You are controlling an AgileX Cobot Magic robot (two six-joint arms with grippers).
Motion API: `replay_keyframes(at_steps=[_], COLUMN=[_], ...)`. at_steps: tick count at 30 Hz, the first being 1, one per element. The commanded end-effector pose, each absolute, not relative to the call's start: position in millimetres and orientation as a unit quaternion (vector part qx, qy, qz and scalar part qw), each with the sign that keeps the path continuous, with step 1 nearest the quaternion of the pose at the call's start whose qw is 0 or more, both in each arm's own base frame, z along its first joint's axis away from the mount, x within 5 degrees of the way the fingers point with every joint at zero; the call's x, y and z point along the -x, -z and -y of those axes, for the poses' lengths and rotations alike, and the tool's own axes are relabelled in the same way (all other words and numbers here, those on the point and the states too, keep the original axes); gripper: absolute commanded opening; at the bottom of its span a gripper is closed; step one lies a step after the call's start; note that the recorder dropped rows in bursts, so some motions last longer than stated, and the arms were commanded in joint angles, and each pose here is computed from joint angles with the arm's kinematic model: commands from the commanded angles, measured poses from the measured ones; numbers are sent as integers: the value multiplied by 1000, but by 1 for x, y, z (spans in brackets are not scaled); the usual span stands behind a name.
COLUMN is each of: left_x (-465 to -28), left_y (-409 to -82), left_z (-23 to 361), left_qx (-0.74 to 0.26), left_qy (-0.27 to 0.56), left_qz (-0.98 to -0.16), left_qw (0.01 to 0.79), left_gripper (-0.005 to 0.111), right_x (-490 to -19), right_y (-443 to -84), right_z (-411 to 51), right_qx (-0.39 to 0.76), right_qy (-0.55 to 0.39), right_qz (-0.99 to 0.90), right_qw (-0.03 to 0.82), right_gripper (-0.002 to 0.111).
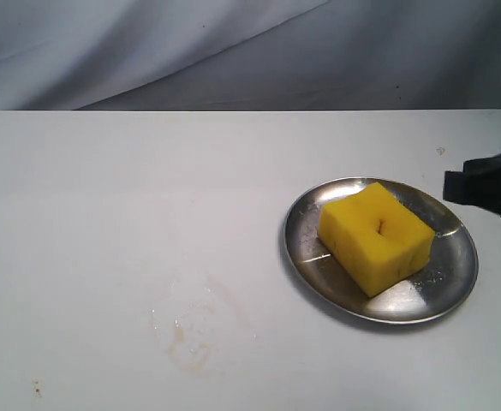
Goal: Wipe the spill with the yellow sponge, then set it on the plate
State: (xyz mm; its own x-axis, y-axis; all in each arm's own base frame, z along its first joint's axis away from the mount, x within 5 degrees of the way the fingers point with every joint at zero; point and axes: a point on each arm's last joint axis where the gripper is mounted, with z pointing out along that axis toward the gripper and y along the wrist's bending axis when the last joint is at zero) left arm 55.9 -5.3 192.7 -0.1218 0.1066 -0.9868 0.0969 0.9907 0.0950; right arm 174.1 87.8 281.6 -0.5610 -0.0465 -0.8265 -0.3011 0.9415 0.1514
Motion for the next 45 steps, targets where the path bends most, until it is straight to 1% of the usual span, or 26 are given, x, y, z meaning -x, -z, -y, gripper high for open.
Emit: replay_keyframes(at_steps=[1, 4, 7, 12, 24, 36, 45], left_x=[-56, -56, -56, -56, -56, -56, -56], left_y=[-195, -195, -195, -195, -195, -195, -195], left_z=[5, 5, 5, 5, 5, 5, 5], left_qx=[-65, -65, -65, -65, -65, -65, -65], left_qy=[-2, -2, -2, -2, -2, -2, -2], left_qz=[-745, -745, -745, -745, -745, -745, -745], left_qw=[664, 664, 664, 664, 664, 664, 664], left_gripper=[0, 0, 0, 0, 0, 0, 0], right_x=[-151, -139, -127, -106, -68, -56, -56], right_y=[-279, -268, -257, -241, -206, -205, -205], right_z=[-74, -57, -42, -25, -12, -10, -10], right_qx=[80, 22, 3, -31, -35, 19, 30], right_qy=[-168, -195, -183, -167, -156, -105, -99], right_qz=[-848, -828, -806, -780, -729, -709, -708], right_qw=[497, 525, 563, 602, 666, 697, 698], right_gripper=[0, 0, 0, 0, 0, 0, 0])
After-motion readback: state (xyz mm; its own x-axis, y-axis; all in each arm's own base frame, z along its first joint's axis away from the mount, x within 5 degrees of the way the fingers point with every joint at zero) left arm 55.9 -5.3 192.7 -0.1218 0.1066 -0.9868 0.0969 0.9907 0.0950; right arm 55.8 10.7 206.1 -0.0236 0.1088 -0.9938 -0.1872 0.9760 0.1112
